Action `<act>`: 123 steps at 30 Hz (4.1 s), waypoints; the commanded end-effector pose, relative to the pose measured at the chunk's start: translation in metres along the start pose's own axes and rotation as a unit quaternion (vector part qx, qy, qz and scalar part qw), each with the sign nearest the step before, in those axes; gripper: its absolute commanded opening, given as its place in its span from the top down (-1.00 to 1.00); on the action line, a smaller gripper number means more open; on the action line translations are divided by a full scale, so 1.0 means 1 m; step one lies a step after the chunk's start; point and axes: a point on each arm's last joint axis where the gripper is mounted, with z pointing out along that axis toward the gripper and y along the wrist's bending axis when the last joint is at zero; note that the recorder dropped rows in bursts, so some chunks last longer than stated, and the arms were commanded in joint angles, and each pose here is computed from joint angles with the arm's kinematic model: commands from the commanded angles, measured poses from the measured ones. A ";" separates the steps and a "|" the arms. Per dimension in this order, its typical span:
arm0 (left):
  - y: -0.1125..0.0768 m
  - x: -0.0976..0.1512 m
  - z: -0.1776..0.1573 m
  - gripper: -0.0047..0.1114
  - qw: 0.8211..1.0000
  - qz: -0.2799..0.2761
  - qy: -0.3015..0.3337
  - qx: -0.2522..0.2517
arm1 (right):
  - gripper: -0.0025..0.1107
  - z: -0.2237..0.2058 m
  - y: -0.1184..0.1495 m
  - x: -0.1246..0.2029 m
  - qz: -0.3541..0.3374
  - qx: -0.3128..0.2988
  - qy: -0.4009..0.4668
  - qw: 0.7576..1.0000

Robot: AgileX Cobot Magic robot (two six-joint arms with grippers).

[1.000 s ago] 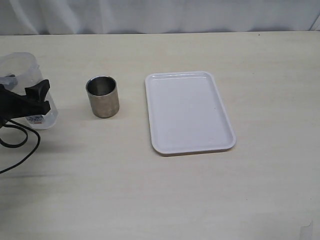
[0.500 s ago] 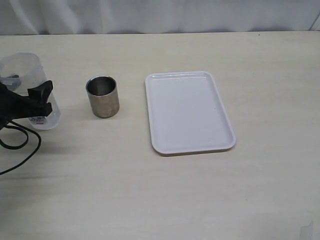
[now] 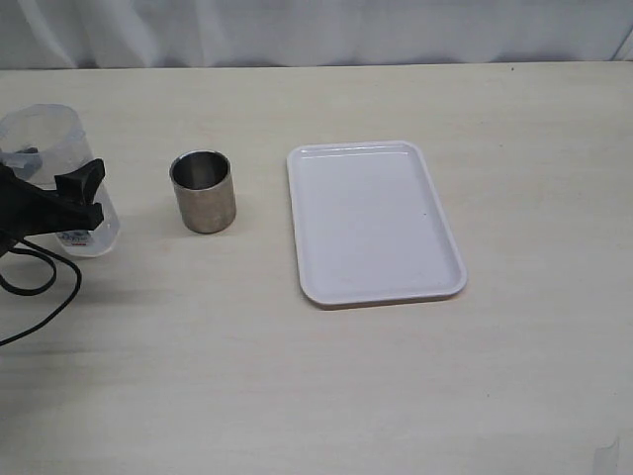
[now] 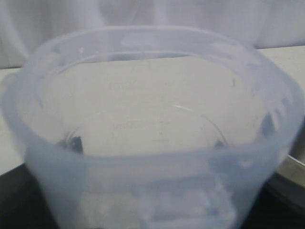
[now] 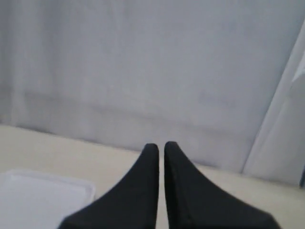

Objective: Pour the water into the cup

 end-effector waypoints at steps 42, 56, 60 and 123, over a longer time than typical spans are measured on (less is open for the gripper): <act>0.003 -0.012 0.012 0.92 0.999 0.032 -0.033 -0.001 | -0.96 0.253 0.084 0.016 0.069 -0.528 -0.002 0.847; 0.008 -0.031 0.029 0.92 0.996 0.042 -0.075 -0.003 | -0.96 0.312 0.155 0.079 0.067 -0.591 0.003 0.804; 0.008 -0.032 0.029 0.92 0.996 0.042 -0.076 -0.003 | -0.96 0.322 0.184 0.091 0.062 -0.612 -0.004 0.788; 0.008 -0.031 0.029 0.92 0.996 0.043 -0.076 -0.003 | -0.96 0.350 0.302 0.143 0.091 -0.598 0.085 0.791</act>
